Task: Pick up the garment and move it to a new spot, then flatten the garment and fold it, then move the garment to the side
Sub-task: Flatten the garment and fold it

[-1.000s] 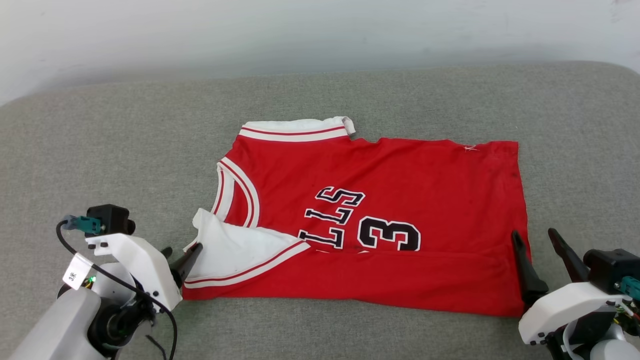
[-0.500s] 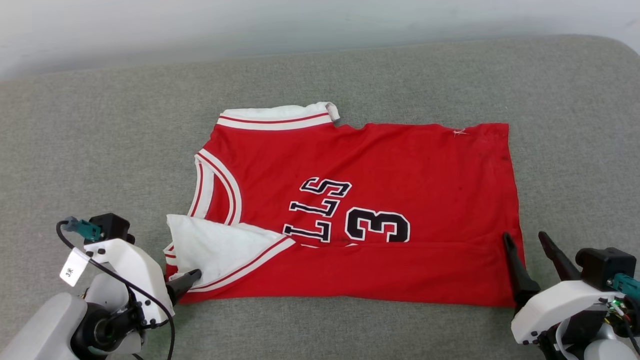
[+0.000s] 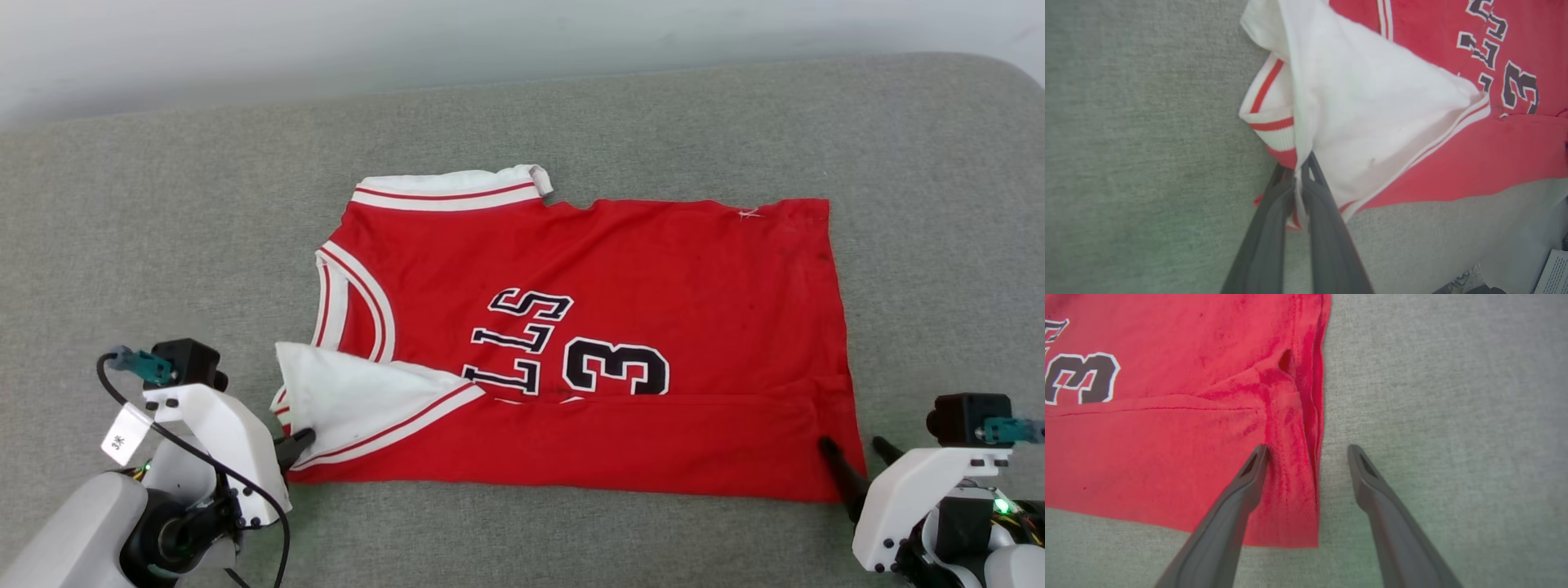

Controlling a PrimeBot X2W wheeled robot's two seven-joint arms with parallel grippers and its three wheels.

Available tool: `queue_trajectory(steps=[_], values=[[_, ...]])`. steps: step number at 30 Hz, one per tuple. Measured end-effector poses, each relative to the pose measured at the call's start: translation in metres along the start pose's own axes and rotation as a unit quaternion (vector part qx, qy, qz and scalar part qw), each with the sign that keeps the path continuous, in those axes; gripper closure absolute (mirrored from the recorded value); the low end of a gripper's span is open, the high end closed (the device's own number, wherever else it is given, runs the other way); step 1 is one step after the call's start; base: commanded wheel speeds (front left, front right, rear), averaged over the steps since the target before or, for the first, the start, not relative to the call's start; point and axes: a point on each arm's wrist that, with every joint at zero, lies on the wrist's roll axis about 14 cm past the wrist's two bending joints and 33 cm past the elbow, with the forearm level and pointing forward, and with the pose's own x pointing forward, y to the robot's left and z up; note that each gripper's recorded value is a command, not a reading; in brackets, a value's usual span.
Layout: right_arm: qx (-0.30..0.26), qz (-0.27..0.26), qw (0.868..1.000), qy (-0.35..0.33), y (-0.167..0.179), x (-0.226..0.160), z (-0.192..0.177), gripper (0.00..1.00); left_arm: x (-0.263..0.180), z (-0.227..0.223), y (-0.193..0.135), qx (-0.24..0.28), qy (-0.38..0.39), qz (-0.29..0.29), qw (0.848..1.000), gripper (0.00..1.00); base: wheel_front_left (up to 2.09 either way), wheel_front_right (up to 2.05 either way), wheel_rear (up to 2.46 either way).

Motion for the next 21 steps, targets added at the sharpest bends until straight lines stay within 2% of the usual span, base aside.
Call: queue_trajectory(steps=[7, 8, 9, 10, 11, 21], values=[[-0.011, 0.029, 0.994, 0.103, 0.013, 0.009, -0.023, 0.00, -0.006, 0.012, -0.001, 0.012, -0.028, -0.003, 1.000, 1.00, 0.00, 0.00, 0.00], [-0.012, 0.032, 0.993, 0.115, 0.014, 0.010, -0.025, 0.58, -0.006, 0.013, -0.002, 0.011, -0.030, -0.004, 0.999, 1.00, 0.00, 0.00, 0.00], [-0.010, 0.034, 0.991, 0.126, 0.015, 0.011, -0.028, 0.73, -0.006, 0.013, -0.002, 0.011, -0.032, -0.004, 0.999, 1.00, 0.00, 0.00, 0.00], [-0.007, 0.038, 0.990, 0.135, 0.017, 0.011, -0.031, 0.73, -0.006, 0.012, -0.002, 0.012, -0.033, -0.004, 0.999, 1.00, 0.00, 0.00, 0.00], [-0.004, 0.040, 0.989, 0.140, 0.018, 0.011, -0.032, 1.00, -0.005, 0.012, -0.003, 0.011, -0.034, -0.005, 0.999, 1.00, 0.00, 0.00, 0.00], [-0.009, 0.046, 0.992, 0.118, 0.020, 0.011, -0.019, 1.00, -0.007, 0.017, -0.005, -0.002, -0.058, -0.017, 0.998, 1.00, 0.00, 0.00, 0.00]])
